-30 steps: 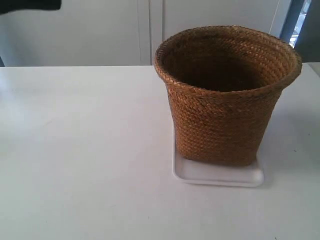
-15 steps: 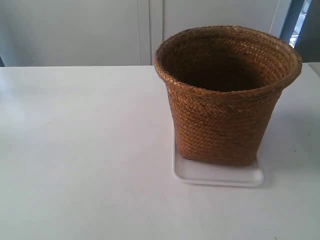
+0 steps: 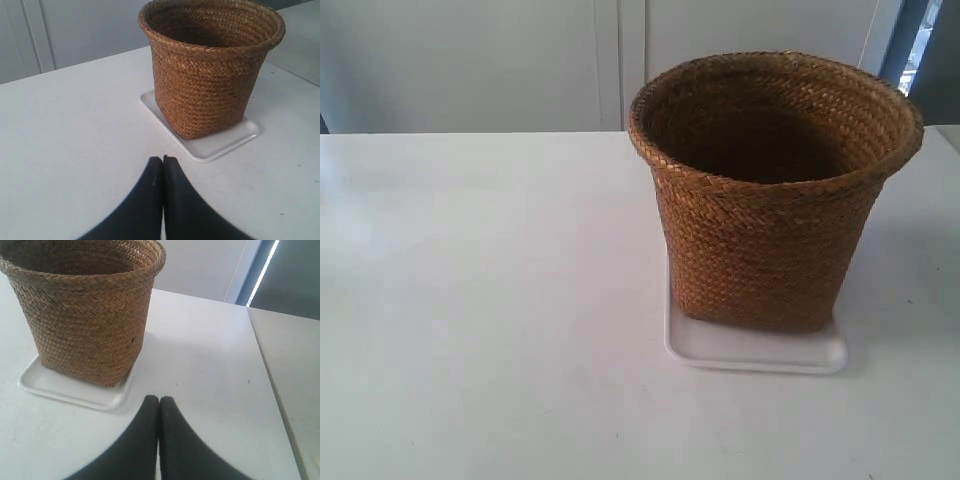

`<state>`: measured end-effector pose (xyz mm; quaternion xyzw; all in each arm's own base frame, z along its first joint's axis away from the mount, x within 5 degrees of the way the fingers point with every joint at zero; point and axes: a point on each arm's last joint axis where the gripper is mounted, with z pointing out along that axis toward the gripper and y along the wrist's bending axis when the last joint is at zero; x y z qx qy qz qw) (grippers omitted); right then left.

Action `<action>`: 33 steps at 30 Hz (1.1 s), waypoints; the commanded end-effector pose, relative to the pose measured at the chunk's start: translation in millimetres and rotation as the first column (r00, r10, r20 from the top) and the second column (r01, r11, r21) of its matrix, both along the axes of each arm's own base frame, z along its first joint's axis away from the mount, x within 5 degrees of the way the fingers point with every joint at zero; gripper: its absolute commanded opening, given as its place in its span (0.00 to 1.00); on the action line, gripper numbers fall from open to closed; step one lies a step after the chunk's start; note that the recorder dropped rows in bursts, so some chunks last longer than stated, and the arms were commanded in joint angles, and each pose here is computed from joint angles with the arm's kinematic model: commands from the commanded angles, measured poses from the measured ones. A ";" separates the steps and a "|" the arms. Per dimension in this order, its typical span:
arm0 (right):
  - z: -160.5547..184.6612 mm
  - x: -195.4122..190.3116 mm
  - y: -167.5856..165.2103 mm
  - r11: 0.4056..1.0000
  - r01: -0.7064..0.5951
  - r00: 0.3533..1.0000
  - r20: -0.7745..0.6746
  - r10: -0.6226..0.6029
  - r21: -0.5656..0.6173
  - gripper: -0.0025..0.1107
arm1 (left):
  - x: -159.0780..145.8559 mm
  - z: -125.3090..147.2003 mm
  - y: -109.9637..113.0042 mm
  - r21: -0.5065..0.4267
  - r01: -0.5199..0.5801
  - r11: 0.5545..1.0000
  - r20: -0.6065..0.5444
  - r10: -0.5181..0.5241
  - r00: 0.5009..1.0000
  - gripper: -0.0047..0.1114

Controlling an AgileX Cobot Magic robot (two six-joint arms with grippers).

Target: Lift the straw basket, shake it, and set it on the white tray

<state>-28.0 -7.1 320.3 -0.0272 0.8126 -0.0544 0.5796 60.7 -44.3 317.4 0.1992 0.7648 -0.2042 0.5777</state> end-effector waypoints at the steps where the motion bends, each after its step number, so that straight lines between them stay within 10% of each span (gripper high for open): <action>1: -0.2 -0.2 0.0 1.000 0.006 1.000 0.006 -0.006 -0.009 0.02 | -1.3 -0.9 0.2 -0.005 0.002 1.000 0.000 -0.002 1.000 0.04; 21: -0.2 -0.2 0.0 1.000 0.006 1.000 0.006 -0.006 -0.009 0.02 | -23.1 7.2 9.8 -0.031 0.003 1.000 0.136 0.001 0.991 0.04; 33: -0.2 -0.2 0.0 1.000 0.006 1.000 0.006 -0.006 -0.009 0.02 | -36.4 16.7 22.6 -0.100 -0.164 0.981 0.278 0.186 0.942 0.04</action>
